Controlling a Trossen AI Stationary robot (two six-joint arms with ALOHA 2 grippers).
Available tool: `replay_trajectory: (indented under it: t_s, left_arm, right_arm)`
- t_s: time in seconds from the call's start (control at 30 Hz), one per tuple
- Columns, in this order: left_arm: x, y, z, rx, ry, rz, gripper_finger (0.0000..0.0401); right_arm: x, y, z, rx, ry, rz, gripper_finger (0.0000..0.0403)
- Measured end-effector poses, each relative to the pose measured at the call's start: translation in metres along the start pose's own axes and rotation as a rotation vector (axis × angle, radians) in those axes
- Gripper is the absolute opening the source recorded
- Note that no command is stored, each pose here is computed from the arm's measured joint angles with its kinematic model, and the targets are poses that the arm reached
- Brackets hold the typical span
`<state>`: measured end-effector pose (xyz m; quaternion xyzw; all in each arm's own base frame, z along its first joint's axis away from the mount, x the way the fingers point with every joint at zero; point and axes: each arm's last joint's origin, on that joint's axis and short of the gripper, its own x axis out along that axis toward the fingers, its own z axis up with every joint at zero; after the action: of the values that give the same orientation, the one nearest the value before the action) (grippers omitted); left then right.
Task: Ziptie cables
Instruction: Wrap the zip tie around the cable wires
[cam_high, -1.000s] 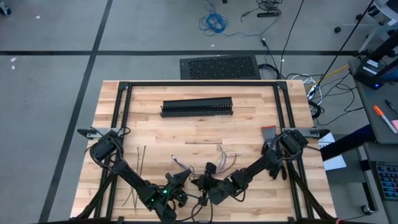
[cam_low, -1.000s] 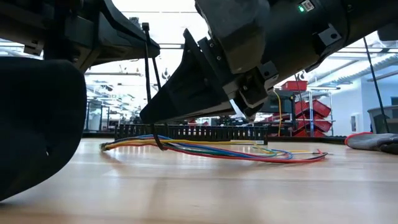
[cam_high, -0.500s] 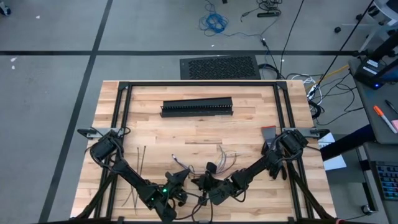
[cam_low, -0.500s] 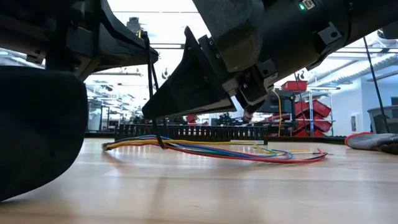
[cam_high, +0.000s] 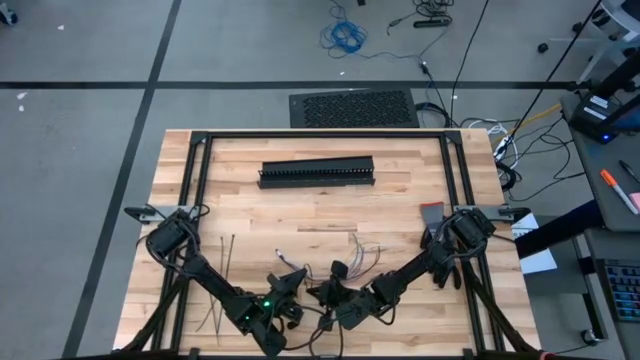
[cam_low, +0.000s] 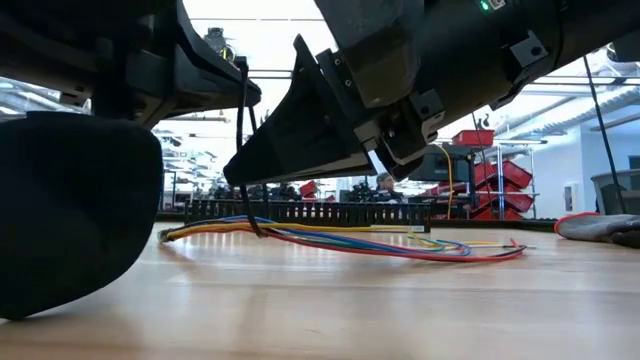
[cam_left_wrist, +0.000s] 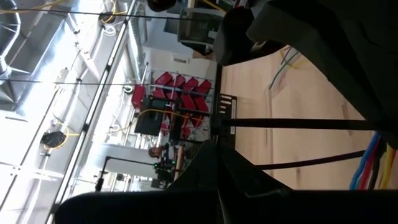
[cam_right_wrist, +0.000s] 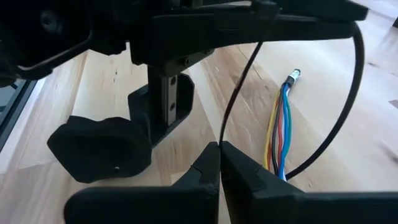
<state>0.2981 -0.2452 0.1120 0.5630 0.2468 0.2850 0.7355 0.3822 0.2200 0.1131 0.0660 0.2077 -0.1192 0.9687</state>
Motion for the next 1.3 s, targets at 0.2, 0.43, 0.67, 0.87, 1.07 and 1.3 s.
replay_trajectory:
  t_s: [0.2,0.43,0.67,0.87,1.07,1.3]
  left_arm:
    - [-0.0001,0.0000,0.0001,0.000,0.000,0.000,0.0000]
    - [-0.0002,0.0002,0.0005,-0.006,-0.001,0.000,0.0000]
    - [-0.0002,0.0002,0.0004,-0.006,-0.001,0.000,0.0000]
    - [-0.0004,0.0002,0.0004,-0.007,-0.001,0.001,0.0000]
    - [-0.0030,0.0001,0.0007,-0.007,-0.007,0.000,0.0000]
    - [-0.0047,0.0000,0.0008,-0.006,-0.010,0.001,0.0000]
  right_arm:
    - [0.0000,-0.0011,-0.0020,0.000,0.017,-0.009,0.0000]
    - [0.0000,-0.0015,-0.0026,0.005,0.022,-0.013,0.0000]
    - [0.0000,-0.0016,-0.0025,0.005,0.020,-0.016,0.0000]
    - [0.0001,-0.0017,-0.0025,0.005,0.020,-0.017,0.0000]
    - [0.0020,-0.0037,-0.0011,0.010,0.017,-0.022,0.0000]
    - [0.0021,-0.0037,-0.0007,0.014,0.014,-0.021,0.0000]
